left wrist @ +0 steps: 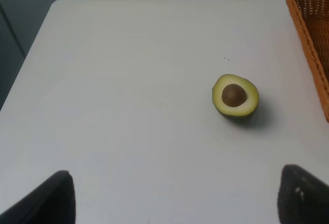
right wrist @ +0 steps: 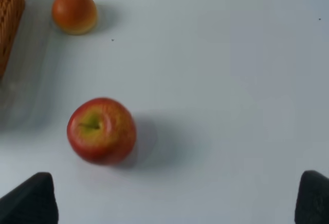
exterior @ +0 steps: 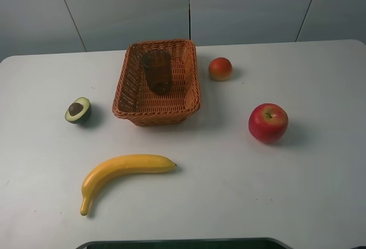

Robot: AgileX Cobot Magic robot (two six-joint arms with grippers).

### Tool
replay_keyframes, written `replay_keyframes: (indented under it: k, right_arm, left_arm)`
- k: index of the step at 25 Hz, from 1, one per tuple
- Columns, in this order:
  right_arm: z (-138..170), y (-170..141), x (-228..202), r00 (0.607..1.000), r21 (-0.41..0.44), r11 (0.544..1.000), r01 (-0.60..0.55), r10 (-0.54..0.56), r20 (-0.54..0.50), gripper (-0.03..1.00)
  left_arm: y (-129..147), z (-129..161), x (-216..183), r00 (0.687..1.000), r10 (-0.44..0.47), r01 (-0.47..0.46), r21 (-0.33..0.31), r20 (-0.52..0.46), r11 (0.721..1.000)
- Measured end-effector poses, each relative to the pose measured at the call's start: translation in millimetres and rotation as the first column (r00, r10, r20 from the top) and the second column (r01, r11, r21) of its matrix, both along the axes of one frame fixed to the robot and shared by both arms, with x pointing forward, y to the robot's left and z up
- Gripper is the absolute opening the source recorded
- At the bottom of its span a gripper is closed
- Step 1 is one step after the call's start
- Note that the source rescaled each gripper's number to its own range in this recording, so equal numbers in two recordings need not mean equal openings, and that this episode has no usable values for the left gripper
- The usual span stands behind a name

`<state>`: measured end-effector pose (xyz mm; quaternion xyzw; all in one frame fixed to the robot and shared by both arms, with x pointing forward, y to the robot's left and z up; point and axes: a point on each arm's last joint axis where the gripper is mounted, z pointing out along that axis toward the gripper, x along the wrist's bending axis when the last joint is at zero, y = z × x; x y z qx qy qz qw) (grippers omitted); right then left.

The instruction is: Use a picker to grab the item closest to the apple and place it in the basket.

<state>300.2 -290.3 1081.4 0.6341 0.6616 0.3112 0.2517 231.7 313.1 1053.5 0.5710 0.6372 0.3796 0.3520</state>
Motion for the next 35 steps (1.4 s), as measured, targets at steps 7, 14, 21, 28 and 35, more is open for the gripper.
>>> replay_keyframes:
  k: [7,14,21,28,35]
  right_arm:
    - [-19.5,-1.7,-43.7,0.992,-0.012,0.999,-0.045,0.046,0.12,1.0]
    - [-28.7,-3.8,-68.4,0.968,-0.008,0.999,-0.051,0.051,0.247,1.0]
    - [-28.7,-3.9,-69.4,0.966,-0.007,0.998,-0.059,0.059,0.253,1.0]
    - [-28.7,-4.0,-69.7,0.965,-0.007,0.998,-0.06,0.06,0.255,1.0]
    - [-28.9,-6.3,-69.4,0.966,-0.029,0.999,-0.043,0.049,0.256,1.0]
  left_arm:
    - [0.0,0.0,0.0,1.0,0.0,0.0,0.0,0.0,1.0]
    - [0.0,0.0,0.0,1.0,0.0,0.0,0.0,0.0,1.0]
    - [0.0,0.0,0.0,1.0,0.0,0.0,0.0,0.0,1.0]
    - [0.0,0.0,0.0,1.0,0.0,0.0,0.0,0.0,1.0]
    - [0.0,0.0,0.0,1.0,0.0,0.0,0.0,0.0,1.0]
